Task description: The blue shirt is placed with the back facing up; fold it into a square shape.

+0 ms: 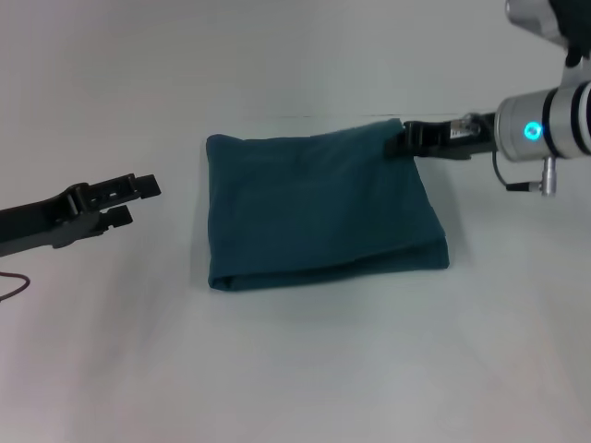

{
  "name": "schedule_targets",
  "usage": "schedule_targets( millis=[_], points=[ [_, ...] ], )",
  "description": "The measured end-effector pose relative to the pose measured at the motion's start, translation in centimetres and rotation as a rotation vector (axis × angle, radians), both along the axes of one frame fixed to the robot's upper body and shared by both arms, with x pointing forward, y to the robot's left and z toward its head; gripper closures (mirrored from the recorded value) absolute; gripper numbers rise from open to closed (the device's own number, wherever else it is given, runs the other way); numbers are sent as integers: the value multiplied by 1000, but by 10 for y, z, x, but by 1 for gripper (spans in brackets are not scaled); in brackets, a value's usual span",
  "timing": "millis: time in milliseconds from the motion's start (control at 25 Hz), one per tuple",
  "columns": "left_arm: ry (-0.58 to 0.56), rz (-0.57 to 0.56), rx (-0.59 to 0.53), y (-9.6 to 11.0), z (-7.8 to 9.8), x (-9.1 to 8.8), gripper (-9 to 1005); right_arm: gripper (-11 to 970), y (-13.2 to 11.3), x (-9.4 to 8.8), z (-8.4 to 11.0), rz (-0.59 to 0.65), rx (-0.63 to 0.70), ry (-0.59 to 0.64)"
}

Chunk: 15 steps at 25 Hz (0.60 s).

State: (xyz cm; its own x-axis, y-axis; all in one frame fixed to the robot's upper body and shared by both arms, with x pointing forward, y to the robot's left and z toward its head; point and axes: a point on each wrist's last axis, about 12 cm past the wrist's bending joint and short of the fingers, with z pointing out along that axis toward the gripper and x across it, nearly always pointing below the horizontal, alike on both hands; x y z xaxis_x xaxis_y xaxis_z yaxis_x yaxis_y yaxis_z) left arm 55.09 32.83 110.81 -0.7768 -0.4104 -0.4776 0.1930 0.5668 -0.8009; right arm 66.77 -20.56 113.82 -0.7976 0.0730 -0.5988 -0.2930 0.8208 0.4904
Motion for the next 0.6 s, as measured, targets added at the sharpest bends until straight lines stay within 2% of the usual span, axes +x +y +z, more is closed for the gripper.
schedule_targets(
  millis=[160,240,600],
  points=[
    [0,1,0,0,0,0,120,881,-4,1,0,-8,-25,-1],
    [-1,2,-1,0,0,0,120,880,-7,1,-9,-24,-66,2],
    [0,5,-2,0,0,0,122,876,-5,0,-26,-38,-137,13]
  ],
)
